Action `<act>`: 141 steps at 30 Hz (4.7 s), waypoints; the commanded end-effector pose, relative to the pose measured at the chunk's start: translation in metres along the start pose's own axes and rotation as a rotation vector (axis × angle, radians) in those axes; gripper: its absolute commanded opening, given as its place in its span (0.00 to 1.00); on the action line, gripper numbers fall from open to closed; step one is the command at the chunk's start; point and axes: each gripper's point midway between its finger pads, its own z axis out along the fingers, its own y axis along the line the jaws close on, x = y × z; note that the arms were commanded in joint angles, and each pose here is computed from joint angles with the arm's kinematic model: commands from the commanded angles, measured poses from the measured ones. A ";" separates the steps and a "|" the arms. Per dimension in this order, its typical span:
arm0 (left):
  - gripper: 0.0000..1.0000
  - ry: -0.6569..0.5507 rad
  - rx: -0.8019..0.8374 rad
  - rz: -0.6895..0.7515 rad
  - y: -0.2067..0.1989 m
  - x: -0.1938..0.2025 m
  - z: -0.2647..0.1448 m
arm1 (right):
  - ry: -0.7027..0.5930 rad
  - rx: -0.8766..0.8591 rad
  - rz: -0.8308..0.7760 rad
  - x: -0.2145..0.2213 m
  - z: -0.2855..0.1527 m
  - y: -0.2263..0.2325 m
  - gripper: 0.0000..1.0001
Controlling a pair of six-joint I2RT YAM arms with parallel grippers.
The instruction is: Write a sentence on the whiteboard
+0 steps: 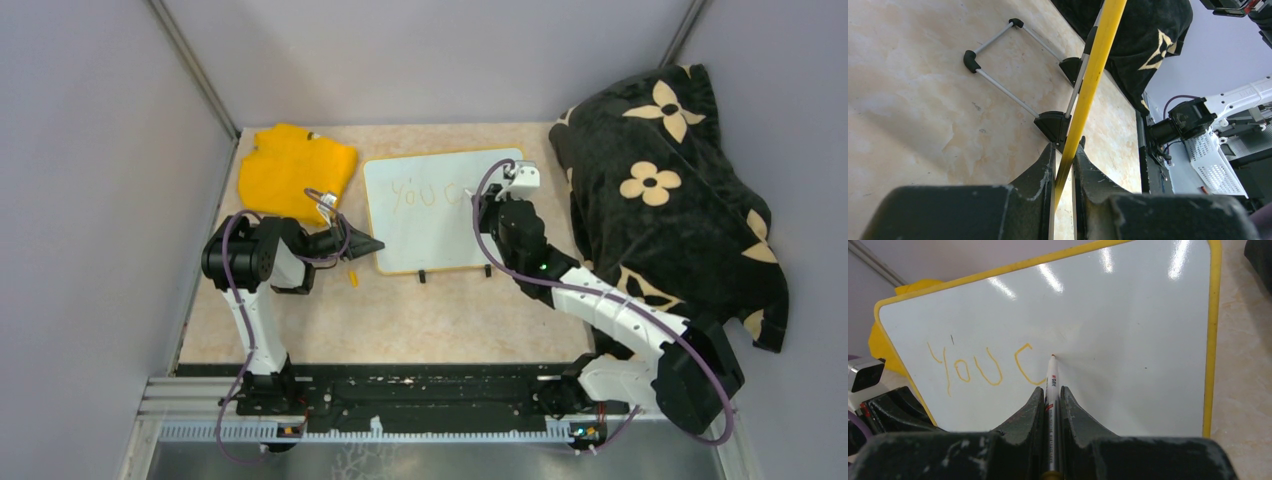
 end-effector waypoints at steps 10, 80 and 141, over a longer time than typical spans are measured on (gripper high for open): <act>0.00 -0.070 0.045 0.181 -0.008 -0.015 0.002 | -0.061 -0.038 0.033 -0.028 0.010 0.016 0.00; 0.00 -0.068 0.042 0.169 -0.006 -0.014 0.002 | -0.001 0.029 0.018 0.000 -0.005 -0.016 0.00; 0.00 -0.064 0.040 0.162 -0.005 -0.013 0.002 | 0.036 0.042 0.043 0.014 -0.012 -0.026 0.00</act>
